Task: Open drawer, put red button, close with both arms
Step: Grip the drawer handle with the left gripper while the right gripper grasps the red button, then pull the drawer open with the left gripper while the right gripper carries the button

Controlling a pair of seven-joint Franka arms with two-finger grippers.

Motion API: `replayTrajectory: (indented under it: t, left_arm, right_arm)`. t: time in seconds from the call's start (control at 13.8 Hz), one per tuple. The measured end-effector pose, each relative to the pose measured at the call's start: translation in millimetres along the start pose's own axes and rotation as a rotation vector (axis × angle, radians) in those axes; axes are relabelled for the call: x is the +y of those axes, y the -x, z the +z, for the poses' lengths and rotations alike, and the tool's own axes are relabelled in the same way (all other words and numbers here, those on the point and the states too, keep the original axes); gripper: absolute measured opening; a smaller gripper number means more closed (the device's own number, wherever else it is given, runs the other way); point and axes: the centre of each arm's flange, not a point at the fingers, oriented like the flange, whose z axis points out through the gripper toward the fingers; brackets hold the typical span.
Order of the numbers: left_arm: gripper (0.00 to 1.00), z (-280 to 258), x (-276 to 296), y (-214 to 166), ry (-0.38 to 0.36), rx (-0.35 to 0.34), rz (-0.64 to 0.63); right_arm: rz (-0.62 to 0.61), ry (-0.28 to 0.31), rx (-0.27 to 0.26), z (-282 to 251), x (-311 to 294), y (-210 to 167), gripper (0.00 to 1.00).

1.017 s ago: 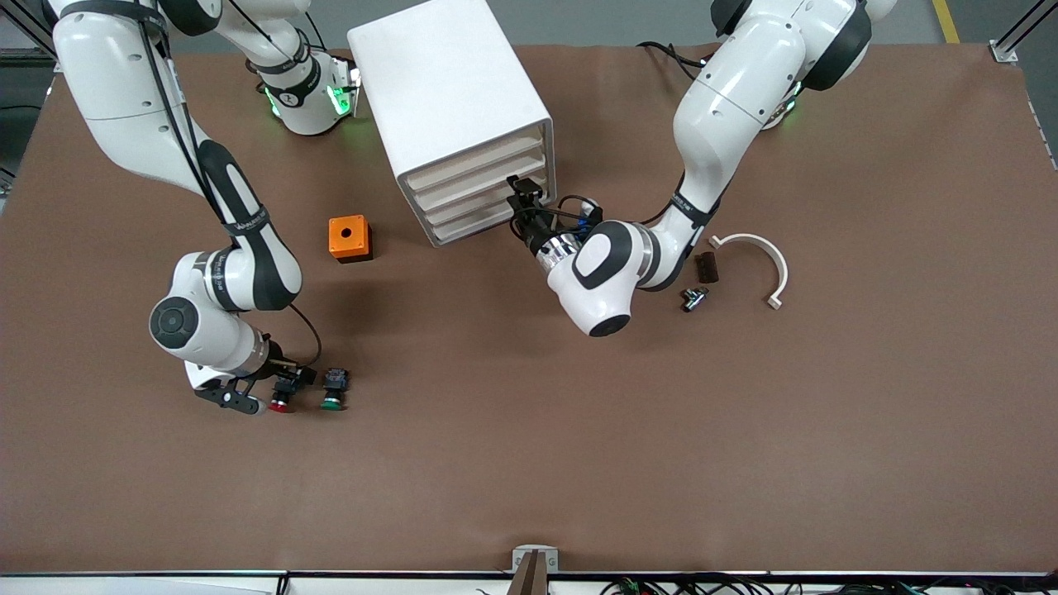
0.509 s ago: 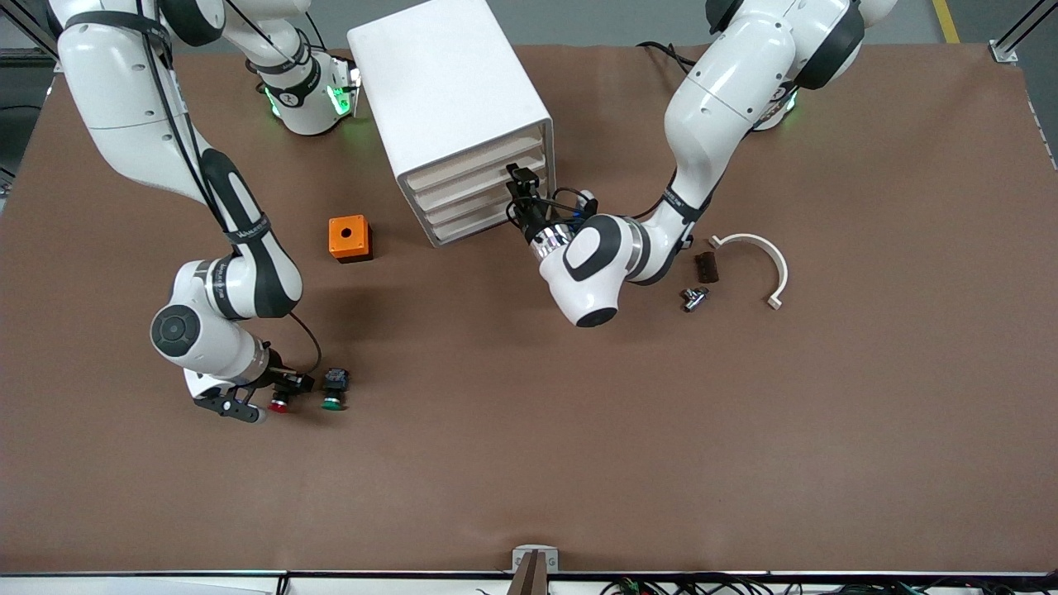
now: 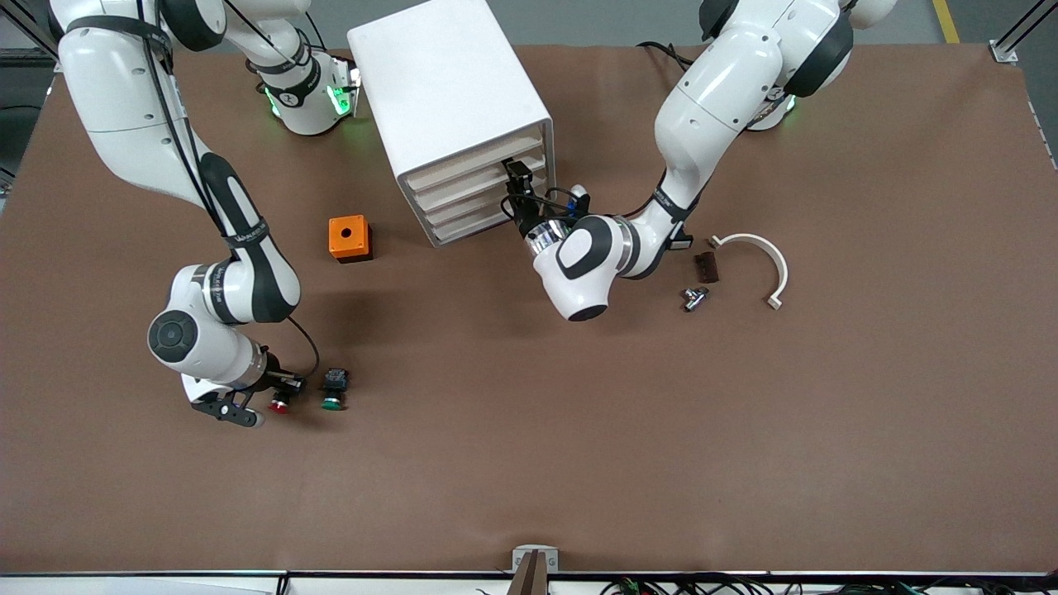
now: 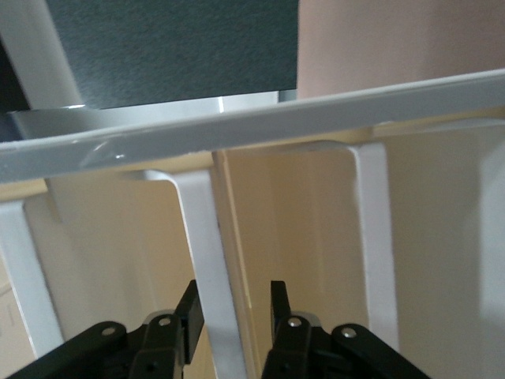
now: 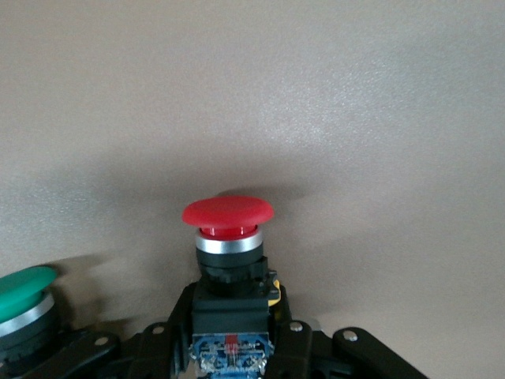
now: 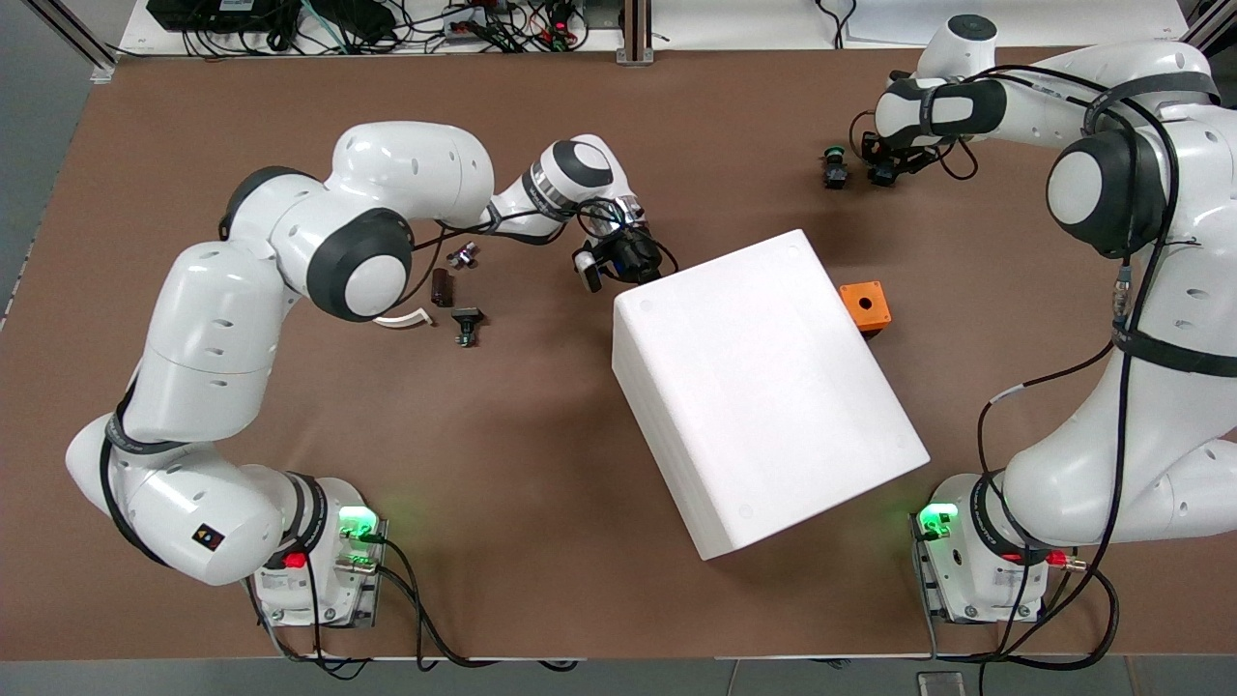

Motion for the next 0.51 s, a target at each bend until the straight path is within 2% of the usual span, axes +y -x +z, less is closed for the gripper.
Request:
replayTrajectory:
  t: [0.15,0.22,0.36,0.51]
  left_arm:
    - [0.28,2.4,1.9,-1.5,-0.022,0.002,-0.01]
    - [0.28,3.0,1.6,-2.0,-0.027,0.006,-0.013]
    - [0.14,3.3,1.4,-2.5,-0.031,0.009,-0.015]
    - [0.12,2.7,2.0,-3.0,-0.032,0.008,-0.018]
  right_arm:
    - [0.001,0.007,-0.018,-0.1,0.7,0.4,0.41]
    - [0.001,0.015,-0.037,-2.1,0.5,-0.1,0.41]
    - [0.003,0.042,-0.11,-15.0,-2.3,-1.8,0.41]
    - [0.007,0.058,-0.149,-50.2,-7.4,-5.9,0.41]
